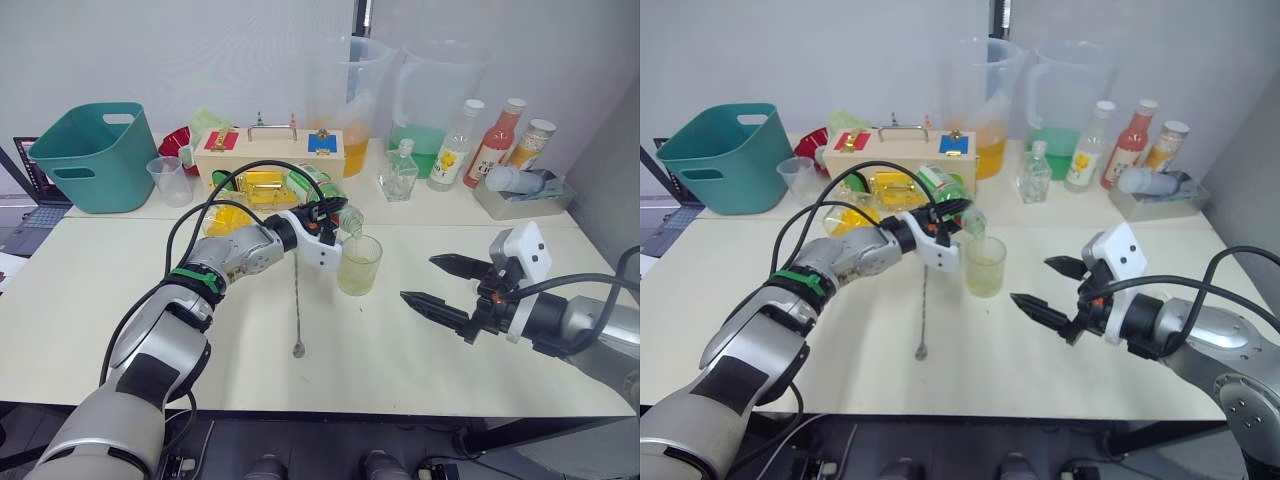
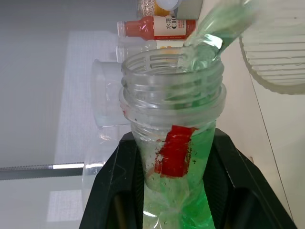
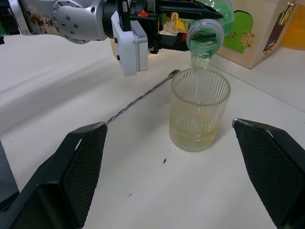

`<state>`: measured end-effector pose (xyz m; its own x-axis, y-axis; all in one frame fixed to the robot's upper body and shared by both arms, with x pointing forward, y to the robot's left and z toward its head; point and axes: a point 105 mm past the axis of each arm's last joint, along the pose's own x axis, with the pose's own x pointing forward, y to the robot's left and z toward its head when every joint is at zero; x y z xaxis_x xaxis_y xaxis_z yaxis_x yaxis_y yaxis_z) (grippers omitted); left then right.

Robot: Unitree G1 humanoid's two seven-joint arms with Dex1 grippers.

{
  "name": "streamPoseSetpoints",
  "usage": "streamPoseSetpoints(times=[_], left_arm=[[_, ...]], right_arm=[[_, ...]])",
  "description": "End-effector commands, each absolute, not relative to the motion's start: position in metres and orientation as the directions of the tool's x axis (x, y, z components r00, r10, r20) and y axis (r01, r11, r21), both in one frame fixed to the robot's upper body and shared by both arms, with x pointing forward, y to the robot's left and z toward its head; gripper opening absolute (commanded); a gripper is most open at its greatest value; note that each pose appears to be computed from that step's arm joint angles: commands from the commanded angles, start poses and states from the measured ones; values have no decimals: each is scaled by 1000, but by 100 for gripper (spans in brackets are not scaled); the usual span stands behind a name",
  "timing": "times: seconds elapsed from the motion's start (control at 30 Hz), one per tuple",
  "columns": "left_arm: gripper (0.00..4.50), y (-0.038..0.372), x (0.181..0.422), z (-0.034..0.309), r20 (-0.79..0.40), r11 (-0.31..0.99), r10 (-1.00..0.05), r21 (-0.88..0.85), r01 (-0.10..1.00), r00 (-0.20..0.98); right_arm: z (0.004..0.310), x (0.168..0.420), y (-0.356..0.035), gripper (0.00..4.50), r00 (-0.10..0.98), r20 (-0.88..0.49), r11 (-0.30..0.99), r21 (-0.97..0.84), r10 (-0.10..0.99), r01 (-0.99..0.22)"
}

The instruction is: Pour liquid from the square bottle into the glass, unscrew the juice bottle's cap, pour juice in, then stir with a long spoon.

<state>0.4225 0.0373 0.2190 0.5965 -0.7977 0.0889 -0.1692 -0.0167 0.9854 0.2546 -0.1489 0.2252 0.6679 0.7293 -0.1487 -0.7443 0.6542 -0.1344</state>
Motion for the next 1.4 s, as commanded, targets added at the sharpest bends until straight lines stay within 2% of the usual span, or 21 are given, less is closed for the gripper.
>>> streamPoseSetpoints(times=[0.03, 0.13, 0.27, 0.37, 0.6, 0.73, 0.8, 0.97, 1.17, 1.3, 1.4], left_arm=[[118, 32, 421, 245, 166, 44, -801, 974, -221, 575], [118, 33, 422, 245, 167, 60, -797, 978, -198, 581], [118, 34, 422, 244, 167, 148, -787, 986, -81, 594], [118, 34, 422, 246, 168, 180, -784, 983, -40, 598], [118, 39, 418, 268, 236, 376, -767, 919, 120, 596], [118, 42, 414, 275, 249, 413, -764, 898, 154, 595], [118, 59, 413, 291, 320, 570, -715, 781, 254, 622], [118, 84, 398, 310, 392, 720, -658, 578, 384, 643], [118, 93, 384, 313, 371, 750, -642, 483, 451, 671], [118, 118, 360, 277, 194, 723, -676, 363, 588, 711], [118, 129, 348, 270, 164, 735, -669, 291, 613, 725]], right_arm=[[234, 252, -148, 446, 672, -108, 652, -171, 733, -739], [234, 252, -147, 446, 671, -107, 651, -170, 734, -739], [234, 253, -148, 446, 669, -110, 649, -169, 735, -741], [235, 254, -148, 446, 668, -110, 649, -170, 736, -742], [235, 257, -146, 446, 643, -124, 624, -163, 756, -764], [234, 258, -145, 446, 630, -133, 612, -157, 765, -775], [242, 263, -140, 446, 591, -120, 572, -161, 797, -804], [249, 270, -134, 446, 534, -121, 514, -162, 837, -842], [252, 274, -133, 446, 503, -119, 483, -158, 856, -861], [252, 285, -126, 446, 431, -136, 413, -138, 892, -900], [249, 289, -123, 446, 404, -145, 388, -123, 903, -913]])
